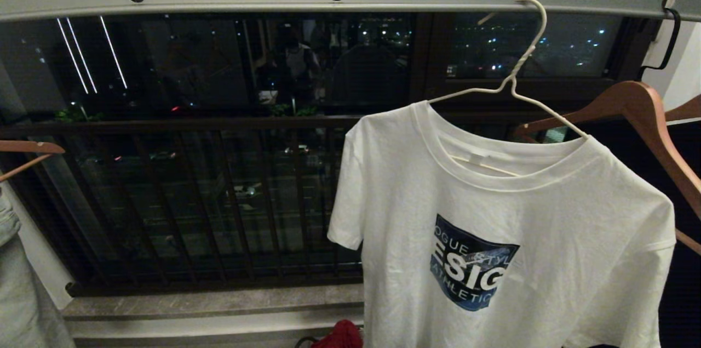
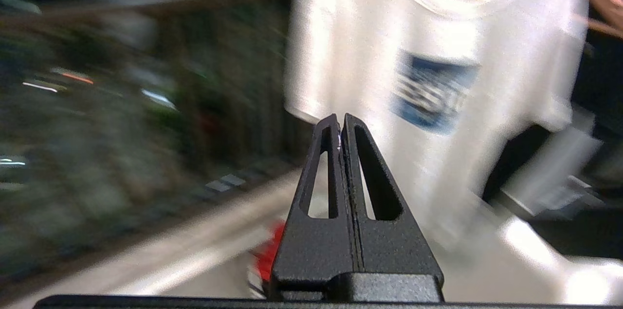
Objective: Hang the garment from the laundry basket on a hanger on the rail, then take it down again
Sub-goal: Take the clothes off the clothes rack
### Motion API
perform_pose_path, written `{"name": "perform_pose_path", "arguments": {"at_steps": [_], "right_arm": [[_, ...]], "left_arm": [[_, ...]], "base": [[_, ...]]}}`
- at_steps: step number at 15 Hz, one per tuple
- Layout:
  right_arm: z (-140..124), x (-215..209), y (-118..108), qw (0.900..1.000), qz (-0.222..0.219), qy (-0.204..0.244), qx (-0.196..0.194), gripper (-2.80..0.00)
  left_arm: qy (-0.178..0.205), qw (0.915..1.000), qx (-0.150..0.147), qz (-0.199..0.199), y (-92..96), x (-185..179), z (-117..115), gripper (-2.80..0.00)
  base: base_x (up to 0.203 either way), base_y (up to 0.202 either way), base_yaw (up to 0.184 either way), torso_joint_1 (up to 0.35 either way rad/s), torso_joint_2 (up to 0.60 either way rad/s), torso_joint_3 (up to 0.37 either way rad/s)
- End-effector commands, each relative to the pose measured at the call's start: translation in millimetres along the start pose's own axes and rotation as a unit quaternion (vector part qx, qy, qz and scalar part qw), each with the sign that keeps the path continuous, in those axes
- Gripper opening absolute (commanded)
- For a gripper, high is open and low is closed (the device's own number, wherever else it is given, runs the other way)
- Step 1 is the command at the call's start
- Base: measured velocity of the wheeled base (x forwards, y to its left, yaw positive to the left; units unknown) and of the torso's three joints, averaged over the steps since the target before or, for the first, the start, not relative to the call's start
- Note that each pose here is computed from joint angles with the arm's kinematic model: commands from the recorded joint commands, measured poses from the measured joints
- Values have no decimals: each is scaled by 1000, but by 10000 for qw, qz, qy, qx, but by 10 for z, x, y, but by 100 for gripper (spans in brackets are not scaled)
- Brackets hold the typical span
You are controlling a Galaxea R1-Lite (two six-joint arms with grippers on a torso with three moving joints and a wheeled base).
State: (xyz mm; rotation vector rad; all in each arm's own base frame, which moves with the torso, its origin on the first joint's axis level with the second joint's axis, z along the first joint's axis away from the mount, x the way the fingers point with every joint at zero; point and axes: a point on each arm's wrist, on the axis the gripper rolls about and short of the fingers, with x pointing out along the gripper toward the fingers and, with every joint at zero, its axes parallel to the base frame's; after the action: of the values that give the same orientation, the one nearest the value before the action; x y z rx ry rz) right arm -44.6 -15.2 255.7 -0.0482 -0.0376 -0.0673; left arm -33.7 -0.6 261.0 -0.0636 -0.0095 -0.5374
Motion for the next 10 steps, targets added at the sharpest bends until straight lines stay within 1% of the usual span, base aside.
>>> {"name": "perform_pose_path", "arguments": {"at_steps": [1,3,5,6,8,10], "right_arm": [[-38,-171,-50,9987,-504,5,0,-280],[-42,-224,-18,9960,-879,144,-64,-280],[-101,-290,-12,9948,-984,235,-91,-280],[-195,-341,-13,9939,-1003,437,-133,-280],[-328,-285,7,9917,-1051,741,-7,-280],[-453,-193,28,9902,-1038,934,-17,-280]], "left_arm": [[-497,9976,229,417,-165,-264,-173,-280],[-347,9982,160,457,-143,-223,-263,-280],[-202,9984,91,511,-116,-182,-337,-280],[-188,9982,73,567,-116,-182,-344,-280],[-252,9970,113,725,-149,-178,-322,-280],[-214,9972,88,708,-135,-130,-210,-280]], "base": [[0,0,0,0,0,0],[0,0,0,0,0,0],[0,0,0,0,0,0],[0,0,0,0,0,0],[0,0,0,0,0,0],[0,0,0,0,0,0]]}}
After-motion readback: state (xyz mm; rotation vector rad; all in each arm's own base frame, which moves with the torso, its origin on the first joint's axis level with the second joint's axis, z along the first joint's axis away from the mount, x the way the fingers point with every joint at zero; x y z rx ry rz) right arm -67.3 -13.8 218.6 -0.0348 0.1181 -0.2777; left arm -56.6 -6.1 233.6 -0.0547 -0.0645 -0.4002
